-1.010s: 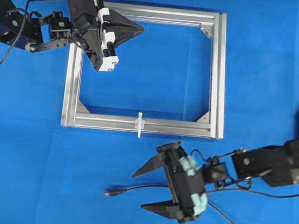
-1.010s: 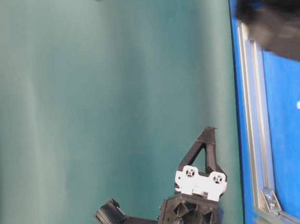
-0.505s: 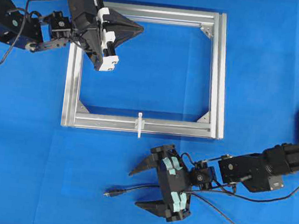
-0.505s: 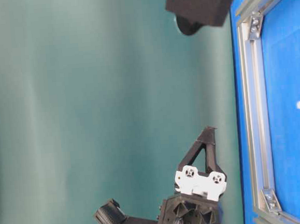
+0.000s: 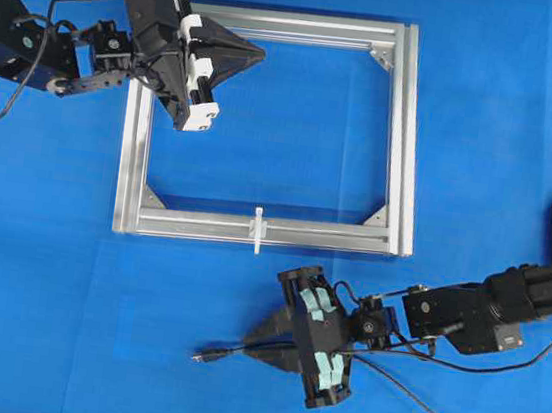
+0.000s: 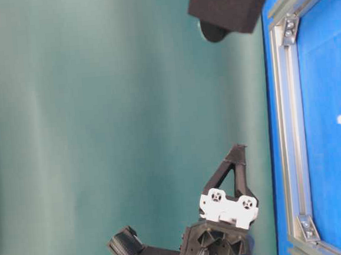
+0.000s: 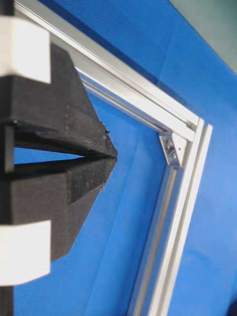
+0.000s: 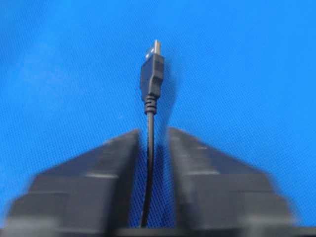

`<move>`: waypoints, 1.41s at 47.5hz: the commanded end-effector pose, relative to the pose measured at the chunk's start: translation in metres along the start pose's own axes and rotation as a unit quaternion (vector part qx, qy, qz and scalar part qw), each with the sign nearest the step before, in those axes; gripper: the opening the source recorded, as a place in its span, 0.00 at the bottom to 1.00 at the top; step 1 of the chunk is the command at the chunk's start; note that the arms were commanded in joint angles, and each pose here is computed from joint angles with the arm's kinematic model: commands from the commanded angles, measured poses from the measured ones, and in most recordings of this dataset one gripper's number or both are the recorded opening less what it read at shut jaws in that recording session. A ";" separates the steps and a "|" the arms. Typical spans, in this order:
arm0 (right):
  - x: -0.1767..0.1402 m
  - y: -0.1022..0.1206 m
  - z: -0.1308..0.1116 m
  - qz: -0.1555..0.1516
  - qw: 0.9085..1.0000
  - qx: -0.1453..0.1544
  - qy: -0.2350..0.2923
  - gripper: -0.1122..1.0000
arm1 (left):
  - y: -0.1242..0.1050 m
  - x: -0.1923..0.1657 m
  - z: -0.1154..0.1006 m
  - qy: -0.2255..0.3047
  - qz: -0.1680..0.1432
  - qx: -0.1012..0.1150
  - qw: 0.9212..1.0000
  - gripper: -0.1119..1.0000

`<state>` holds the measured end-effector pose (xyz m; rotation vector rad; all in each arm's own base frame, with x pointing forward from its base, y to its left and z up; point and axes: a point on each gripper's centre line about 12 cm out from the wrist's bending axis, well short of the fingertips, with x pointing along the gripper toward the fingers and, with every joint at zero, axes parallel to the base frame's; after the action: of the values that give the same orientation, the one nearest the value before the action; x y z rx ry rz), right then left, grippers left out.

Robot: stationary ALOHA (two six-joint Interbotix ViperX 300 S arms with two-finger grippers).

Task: Insert the wire through the string loop located in the center.
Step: 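Close the right gripper on the cable just behind the USB plug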

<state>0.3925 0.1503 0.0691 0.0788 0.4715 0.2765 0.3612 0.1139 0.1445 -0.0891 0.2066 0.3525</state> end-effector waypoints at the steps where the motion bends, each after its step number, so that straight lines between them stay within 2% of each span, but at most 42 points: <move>1: -0.002 0.003 0.012 0.003 1.000 0.000 -0.018 0.14 | -0.001 0.000 0.016 -0.024 -0.002 -0.001 1.000 0.10; 4: -0.001 0.003 0.012 0.003 1.000 0.000 -0.019 0.08 | 0.000 0.000 0.016 -0.025 -0.001 -0.001 1.000 0.10; 23: -0.003 0.003 0.015 0.004 1.000 0.000 -0.021 0.08 | -0.001 0.000 0.016 -0.024 -0.002 -0.001 1.000 0.10; 36: -0.024 0.009 0.050 0.012 0.999 -0.001 -0.044 0.08 | -0.001 0.001 0.017 -0.026 -0.002 -0.001 1.000 0.10; 47: -0.051 0.014 0.083 0.017 0.999 -0.001 -0.036 0.08 | -0.001 0.001 0.019 -0.028 -0.002 -0.002 1.000 0.10; 56: -0.061 0.016 0.094 0.019 0.999 0.000 -0.041 0.08 | -0.001 0.001 0.019 -0.026 -0.002 -0.003 1.000 0.10; 67: -0.061 0.016 0.091 0.018 0.999 0.000 -0.038 0.08 | -0.001 0.001 0.018 -0.022 -0.002 -0.004 1.000 0.10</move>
<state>0.3776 0.1473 0.1653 0.0926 0.4338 0.3041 0.3626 0.1143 0.1452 -0.0946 0.2087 0.3525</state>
